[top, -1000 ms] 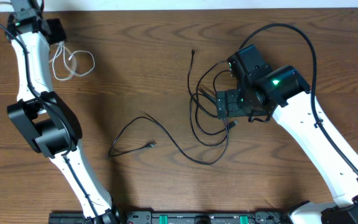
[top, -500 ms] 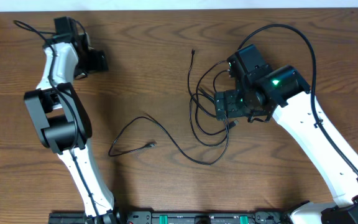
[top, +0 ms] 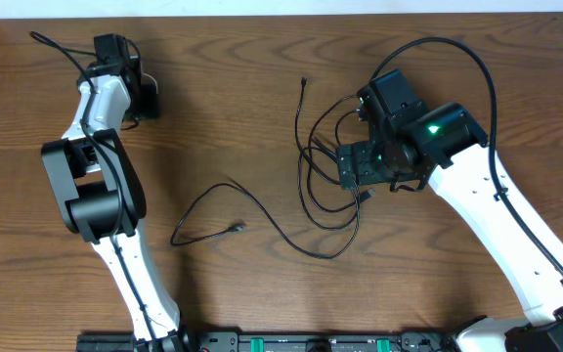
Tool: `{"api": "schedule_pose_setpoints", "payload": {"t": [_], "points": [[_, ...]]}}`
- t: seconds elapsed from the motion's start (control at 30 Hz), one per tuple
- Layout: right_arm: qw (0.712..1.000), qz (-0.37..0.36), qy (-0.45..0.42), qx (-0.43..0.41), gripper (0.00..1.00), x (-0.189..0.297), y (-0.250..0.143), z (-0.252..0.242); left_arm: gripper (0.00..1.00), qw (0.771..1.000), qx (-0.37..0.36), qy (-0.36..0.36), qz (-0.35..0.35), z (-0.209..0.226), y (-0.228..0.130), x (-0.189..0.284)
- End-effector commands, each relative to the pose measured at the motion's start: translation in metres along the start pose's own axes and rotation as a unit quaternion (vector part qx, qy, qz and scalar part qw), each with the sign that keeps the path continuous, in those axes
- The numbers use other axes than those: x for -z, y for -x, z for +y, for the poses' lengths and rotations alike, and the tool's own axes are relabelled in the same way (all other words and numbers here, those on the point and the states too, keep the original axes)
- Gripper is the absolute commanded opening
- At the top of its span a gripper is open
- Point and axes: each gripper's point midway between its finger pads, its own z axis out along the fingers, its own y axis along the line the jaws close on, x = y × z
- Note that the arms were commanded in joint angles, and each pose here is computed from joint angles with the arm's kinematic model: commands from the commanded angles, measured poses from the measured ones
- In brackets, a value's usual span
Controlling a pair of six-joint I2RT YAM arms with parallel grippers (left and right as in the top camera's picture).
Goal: Untangle cables
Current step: 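Lower the white cable and open the left gripper to release it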
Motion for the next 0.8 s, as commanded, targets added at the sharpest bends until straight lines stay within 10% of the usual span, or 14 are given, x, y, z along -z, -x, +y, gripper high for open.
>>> {"api": "schedule_pose_setpoints", "payload": {"t": [0.0,0.2,0.4,0.57,0.67,0.77], "points": [[1.000,0.004,0.000,0.009,0.99,-0.003,-0.002,0.001,0.22,0.997,0.005,0.076,0.000,0.034,-0.004,-0.013],[1.000,0.006,0.000,0.009,0.99,-0.003,-0.003,0.001,0.08,0.965,-0.017,0.249,-0.076,0.101,0.052,0.026],[1.000,0.014,0.000,0.007,0.99,-0.002,-0.006,0.001,0.08,0.951,0.070,0.250,-0.171,0.134,0.120,0.098],[1.000,0.021,-0.002,0.007,0.99,-0.002,-0.010,-0.001,0.28,0.964,0.129,0.041,-0.228,0.102,0.149,0.136],[1.000,0.017,-0.001,0.007,0.99,-0.002,-0.008,0.000,0.76,0.966,0.149,-0.018,-0.209,0.091,0.140,0.138],[1.000,0.016,0.000,0.007,0.99,-0.002,-0.007,0.000,0.92,0.972,0.173,-0.021,-0.157,0.090,0.116,0.125]]}}
